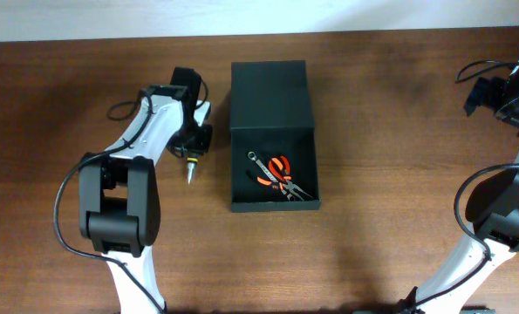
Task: Pack container
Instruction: 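Lift the screwdriver and carry it over the black box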
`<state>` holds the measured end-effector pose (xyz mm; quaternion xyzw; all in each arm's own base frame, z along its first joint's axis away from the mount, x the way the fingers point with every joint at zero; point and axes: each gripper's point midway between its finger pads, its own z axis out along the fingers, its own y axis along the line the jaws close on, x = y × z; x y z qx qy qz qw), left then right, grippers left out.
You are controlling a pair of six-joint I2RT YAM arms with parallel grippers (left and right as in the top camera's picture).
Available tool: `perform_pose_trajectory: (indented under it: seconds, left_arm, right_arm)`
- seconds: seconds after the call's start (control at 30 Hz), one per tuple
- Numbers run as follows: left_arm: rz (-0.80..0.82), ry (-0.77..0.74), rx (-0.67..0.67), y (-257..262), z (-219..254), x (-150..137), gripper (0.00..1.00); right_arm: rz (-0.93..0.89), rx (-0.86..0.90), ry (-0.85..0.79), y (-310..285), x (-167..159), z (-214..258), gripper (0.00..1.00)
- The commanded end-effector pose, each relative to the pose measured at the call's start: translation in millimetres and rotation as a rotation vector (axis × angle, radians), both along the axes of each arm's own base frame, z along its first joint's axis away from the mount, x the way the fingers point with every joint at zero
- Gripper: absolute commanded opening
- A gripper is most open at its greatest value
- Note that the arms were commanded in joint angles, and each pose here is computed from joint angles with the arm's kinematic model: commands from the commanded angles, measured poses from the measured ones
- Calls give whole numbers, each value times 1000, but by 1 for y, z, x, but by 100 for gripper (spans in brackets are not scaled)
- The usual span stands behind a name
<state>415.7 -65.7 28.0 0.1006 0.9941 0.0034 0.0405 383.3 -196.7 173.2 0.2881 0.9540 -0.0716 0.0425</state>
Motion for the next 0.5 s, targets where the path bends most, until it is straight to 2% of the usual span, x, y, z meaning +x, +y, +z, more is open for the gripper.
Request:
perform_pose_trajectory:
  seconds: [0.0, 0.47]
  left_arm:
    - [3, -52, -16, -4, 24, 18, 31]
    - [-58, -212, -50, -38, 134, 48, 31]
  right_arm:
    - [-13, -8, -9, -2, -1, 3, 99]
    - [-13, -8, -9, -2, -1, 3, 99]
